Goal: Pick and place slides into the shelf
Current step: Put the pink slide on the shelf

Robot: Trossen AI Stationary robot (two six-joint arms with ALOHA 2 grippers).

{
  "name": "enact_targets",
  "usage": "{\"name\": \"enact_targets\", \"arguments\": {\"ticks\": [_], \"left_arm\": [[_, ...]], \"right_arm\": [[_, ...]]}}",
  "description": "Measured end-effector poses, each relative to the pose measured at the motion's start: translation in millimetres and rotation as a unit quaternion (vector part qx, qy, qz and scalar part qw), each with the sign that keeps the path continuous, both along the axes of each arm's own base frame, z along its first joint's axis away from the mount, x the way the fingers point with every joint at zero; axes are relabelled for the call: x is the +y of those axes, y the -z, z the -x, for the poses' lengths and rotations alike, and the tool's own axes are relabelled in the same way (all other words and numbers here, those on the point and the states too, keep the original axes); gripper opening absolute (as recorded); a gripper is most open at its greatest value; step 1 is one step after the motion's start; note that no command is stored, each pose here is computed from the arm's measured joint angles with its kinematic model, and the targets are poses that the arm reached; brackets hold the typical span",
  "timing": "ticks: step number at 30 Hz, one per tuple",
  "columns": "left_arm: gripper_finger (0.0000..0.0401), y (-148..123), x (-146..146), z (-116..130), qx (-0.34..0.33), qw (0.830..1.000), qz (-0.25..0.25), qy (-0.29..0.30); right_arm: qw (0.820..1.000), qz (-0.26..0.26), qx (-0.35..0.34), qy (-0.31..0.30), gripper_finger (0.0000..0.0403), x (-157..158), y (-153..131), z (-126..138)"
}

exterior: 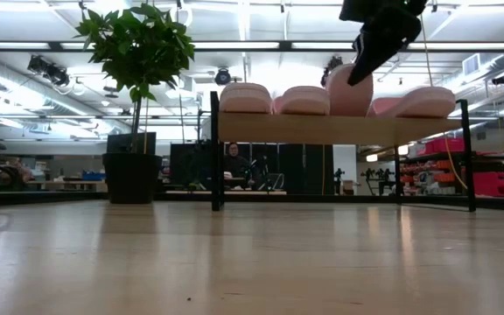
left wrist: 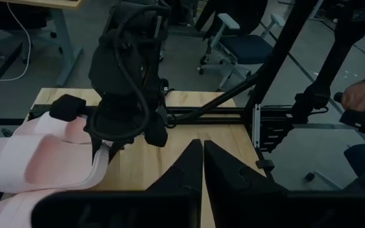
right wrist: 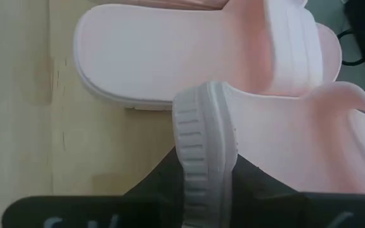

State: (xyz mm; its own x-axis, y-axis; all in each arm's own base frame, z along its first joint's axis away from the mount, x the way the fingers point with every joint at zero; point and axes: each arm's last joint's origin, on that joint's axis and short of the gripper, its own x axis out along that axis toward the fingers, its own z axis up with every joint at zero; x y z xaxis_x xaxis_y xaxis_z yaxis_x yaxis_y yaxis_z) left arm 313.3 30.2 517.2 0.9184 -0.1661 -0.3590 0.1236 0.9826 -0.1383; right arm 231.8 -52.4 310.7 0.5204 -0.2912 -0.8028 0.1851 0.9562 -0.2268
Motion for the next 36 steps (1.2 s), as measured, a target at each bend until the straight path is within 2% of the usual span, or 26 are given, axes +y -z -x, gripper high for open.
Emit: {"name": "enact_targets", "arguments": {"ticks": [6,14,20,26,31,36], "left_arm": [[0.0009,0.0,0.0,0.0,0.0,1.0,0.0,0.0],[0.0021,0.0,0.0,0.0,0.0,1.0,0.0,0.0],[0.0014,0.0,0.3,-0.1,0.0,1.0,-0.004,-0.005],[0.0013,0.0,0.4,-0.1,0.0,1.0,-0.007,-0.005],[0.0022,0.1,0.4,0.0,0.0,1.0,-0.007,-0.005],[0.0016,0.1,0.3,-0.1,-0.001,1.0,-0.009,-0.004]], "right_arm": [[1.0,-0.01,-0.004,-0.005,0.0069,0.3,0.9,-0.7],[0.999,-0.034,-0.012,-0.022,0.0069,2.1,0.9,-1.7],[0.999,-0.036,-0.009,-0.037,0.0081,2.9,1.3,-2.0],[0.998,-0.043,0.007,-0.048,0.012,4.1,2.8,0.2],[0.997,-0.056,0.013,-0.055,0.0168,5.6,-0.4,3.1],[0.994,-0.098,0.003,-0.048,0.0218,8.0,-2.2,5.3]]}}
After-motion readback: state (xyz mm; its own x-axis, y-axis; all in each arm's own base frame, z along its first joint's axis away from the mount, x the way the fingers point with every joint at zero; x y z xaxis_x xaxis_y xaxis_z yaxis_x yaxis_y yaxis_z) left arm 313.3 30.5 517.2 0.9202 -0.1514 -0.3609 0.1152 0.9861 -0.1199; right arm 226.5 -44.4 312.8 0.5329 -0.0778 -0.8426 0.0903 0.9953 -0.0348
